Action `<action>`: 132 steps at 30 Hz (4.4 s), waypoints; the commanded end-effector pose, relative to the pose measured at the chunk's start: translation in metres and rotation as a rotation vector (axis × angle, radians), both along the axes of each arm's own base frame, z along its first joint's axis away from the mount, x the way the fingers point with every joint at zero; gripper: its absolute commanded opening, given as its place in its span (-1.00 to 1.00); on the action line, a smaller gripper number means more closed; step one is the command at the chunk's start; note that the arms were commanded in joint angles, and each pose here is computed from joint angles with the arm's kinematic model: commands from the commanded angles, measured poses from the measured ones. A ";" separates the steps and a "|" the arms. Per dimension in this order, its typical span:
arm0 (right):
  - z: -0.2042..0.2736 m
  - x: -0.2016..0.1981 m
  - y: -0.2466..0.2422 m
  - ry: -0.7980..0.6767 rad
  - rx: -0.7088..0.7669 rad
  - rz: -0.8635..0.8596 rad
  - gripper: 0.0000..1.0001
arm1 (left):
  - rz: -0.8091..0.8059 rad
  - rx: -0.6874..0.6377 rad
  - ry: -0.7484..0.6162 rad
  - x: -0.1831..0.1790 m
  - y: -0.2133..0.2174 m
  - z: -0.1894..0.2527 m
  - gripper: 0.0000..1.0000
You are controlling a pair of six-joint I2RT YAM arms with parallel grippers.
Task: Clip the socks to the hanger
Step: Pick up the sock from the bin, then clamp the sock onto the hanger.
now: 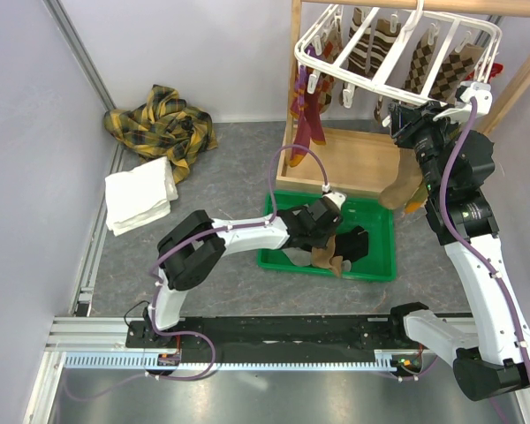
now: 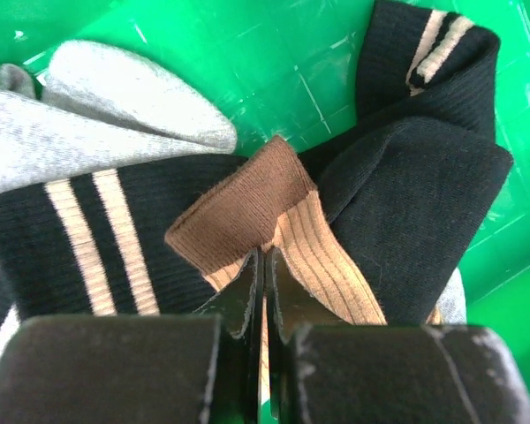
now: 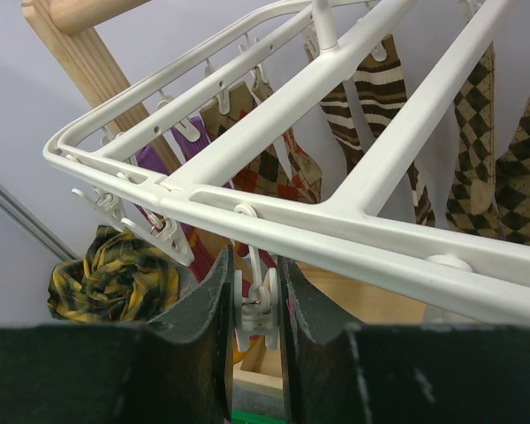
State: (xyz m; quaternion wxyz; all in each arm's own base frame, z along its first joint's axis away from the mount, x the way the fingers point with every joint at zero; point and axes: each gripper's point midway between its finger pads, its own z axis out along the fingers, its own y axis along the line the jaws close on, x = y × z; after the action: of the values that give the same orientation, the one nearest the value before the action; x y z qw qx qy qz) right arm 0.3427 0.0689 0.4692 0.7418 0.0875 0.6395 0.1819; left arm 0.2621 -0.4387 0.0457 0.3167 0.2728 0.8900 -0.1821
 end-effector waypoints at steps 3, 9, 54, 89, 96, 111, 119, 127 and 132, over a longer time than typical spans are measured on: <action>-0.010 -0.006 0.014 0.043 -0.008 0.068 -1.00 | -0.004 -0.122 -0.196 0.012 0.010 0.100 -0.96; -0.007 -0.007 0.015 0.037 -0.008 0.076 -1.00 | -0.052 -0.237 -0.405 0.014 0.026 0.189 -0.96; 0.004 -0.020 0.039 -0.003 -0.069 0.228 -1.00 | -0.658 -0.322 -1.154 0.053 -0.037 0.385 -0.97; 0.001 -0.018 0.048 0.004 -0.080 0.278 -0.66 | -0.619 -0.354 -1.186 0.058 -0.037 0.416 -0.96; 0.003 -0.020 0.048 -0.002 -0.081 0.276 -0.35 | -0.609 -0.368 -1.193 0.058 -0.037 0.420 -0.96; 0.008 -0.024 0.045 -0.017 -0.077 0.265 0.11 | -0.568 -0.383 -1.198 0.063 -0.036 0.426 -0.96; 0.022 -0.031 0.031 -0.043 -0.076 0.193 0.38 | -0.541 -0.356 -1.159 0.068 -0.030 0.409 -0.97; 0.033 -0.034 0.009 -0.057 -0.039 0.077 0.51 | -0.527 -0.351 -1.149 0.066 -0.023 0.403 -0.96; 0.035 -0.031 0.008 -0.051 -0.033 0.068 0.51 | -0.530 -0.357 -1.140 0.064 -0.022 0.400 -0.96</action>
State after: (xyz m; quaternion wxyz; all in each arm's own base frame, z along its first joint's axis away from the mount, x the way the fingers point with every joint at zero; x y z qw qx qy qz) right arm 0.3149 0.0834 0.4843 0.7379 0.0325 0.6428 0.2028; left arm 0.3346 -0.4753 0.4076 0.6949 0.5125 0.4571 -0.2135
